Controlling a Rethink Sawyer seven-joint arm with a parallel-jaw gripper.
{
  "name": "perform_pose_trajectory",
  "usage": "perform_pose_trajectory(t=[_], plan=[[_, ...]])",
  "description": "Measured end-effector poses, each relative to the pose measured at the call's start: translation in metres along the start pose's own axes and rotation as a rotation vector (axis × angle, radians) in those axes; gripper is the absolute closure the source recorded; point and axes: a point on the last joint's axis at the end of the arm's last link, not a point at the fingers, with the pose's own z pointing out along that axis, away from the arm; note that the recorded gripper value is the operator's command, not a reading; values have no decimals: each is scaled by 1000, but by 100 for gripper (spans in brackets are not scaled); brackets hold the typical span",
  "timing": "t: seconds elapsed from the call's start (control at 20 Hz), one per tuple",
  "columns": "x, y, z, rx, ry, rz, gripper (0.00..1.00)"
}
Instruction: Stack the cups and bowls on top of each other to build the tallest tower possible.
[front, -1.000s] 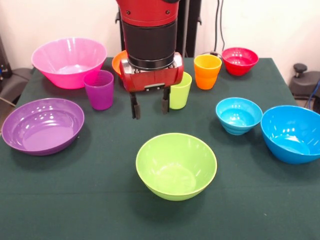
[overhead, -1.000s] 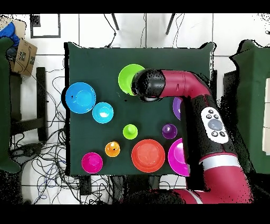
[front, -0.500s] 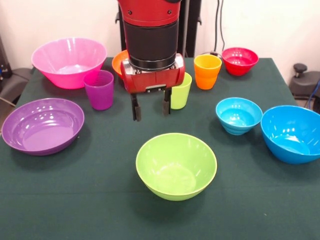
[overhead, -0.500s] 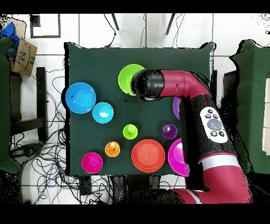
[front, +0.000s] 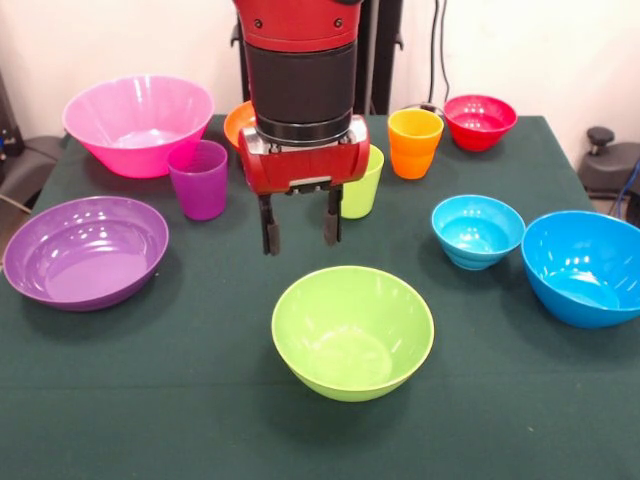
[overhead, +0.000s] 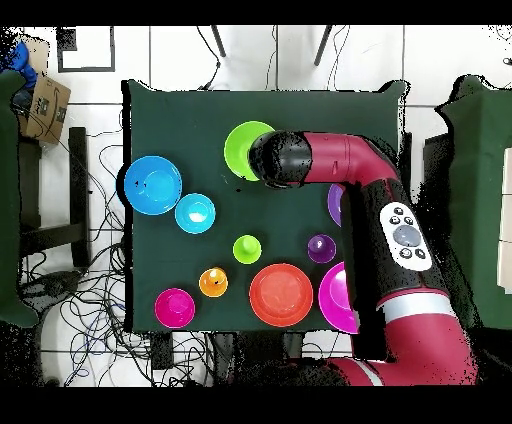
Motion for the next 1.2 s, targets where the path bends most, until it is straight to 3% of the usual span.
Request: perform_pose_trajectory(t=[0.6, 1.2], plan=[[0, -11, 2, 31, -46, 9, 0], [23, -14, 10, 51, -7, 23, 0]])
